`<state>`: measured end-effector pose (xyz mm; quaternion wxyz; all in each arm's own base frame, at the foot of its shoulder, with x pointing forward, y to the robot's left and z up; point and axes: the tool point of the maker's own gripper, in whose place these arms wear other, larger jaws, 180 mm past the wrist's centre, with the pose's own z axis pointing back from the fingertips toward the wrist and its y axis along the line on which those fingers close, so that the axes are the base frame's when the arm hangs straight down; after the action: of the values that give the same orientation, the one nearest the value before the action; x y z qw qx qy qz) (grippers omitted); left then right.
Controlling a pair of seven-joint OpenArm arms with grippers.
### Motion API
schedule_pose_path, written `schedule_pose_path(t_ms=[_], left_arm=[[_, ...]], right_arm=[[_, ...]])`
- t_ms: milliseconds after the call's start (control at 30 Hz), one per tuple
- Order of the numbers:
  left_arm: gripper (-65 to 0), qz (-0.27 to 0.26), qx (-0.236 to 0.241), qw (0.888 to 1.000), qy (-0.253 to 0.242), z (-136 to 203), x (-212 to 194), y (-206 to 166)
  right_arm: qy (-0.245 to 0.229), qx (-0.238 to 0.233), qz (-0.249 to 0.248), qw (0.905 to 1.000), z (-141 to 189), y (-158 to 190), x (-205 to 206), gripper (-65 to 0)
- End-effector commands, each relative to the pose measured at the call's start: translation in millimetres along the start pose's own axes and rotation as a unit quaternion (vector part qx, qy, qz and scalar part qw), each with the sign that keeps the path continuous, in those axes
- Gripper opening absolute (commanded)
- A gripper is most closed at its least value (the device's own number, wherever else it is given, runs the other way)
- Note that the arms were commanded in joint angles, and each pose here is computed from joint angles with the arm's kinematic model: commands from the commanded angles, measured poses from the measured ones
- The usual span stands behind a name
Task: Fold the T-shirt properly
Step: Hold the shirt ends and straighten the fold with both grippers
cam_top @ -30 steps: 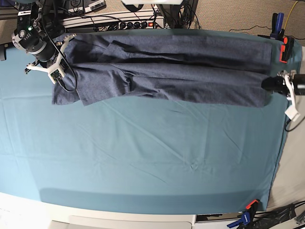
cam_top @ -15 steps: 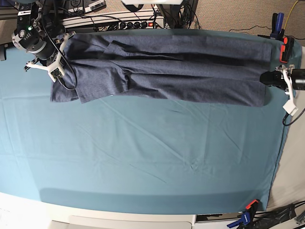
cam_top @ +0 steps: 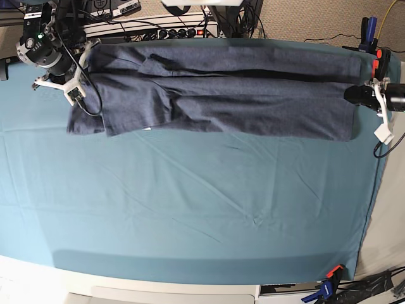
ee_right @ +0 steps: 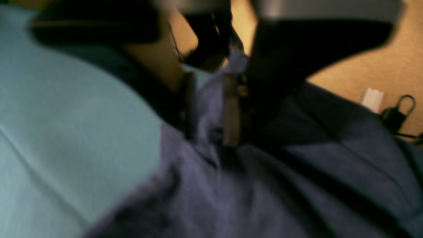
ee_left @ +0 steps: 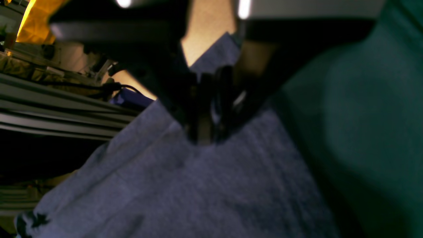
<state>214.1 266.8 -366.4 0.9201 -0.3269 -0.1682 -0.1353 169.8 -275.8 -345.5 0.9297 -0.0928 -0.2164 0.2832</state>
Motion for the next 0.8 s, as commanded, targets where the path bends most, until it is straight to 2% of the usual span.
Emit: schedule_pose_path(t_ms=[0, 167, 300, 433, 567, 767], left_arm=[[-51.7, -0.014, 0.007, 1.000, -0.021, 12.7, 15.8, 1.4], [-43.6, -0.013, 0.010, 0.999, -0.040, 12.6, 20.7, 2.6], [-36.9, -0.014, 0.038, 0.999, -0.026, 10.1, 6.5, 13.2], [-36.2, -0.002, 0.063, 0.998, -0.018, 8.9, -4.1, 22.6], [-36.1, -0.003, 0.066, 0.997, -0.025, 9.1, -2.1, 23.6], [-32.8, -0.004, 0.072, 0.997, -0.037, 14.3, 3.4, 25.8]], right_arm=[[-0.011, -0.009, 0.004, 0.9999, 4.7, -6.2, 5.9, -45.2], [0.001, -0.009, 0.003, 1.0000, 4.7, -6.3, 1.6, -45.2], [-0.006, -0.009, 0.003, 0.9999, 4.7, -6.4, 4.2, -45.2], [-0.016, -0.009, 0.003, 0.9998, 4.8, -6.4, 7.7, -45.2], [-0.016, -0.009, 0.003, 0.9998, 4.8, -6.3, 7.7, -45.2], [-0.015, -0.009, 0.003, 0.9998, 4.8, -6.4, 7.6, -45.2]])
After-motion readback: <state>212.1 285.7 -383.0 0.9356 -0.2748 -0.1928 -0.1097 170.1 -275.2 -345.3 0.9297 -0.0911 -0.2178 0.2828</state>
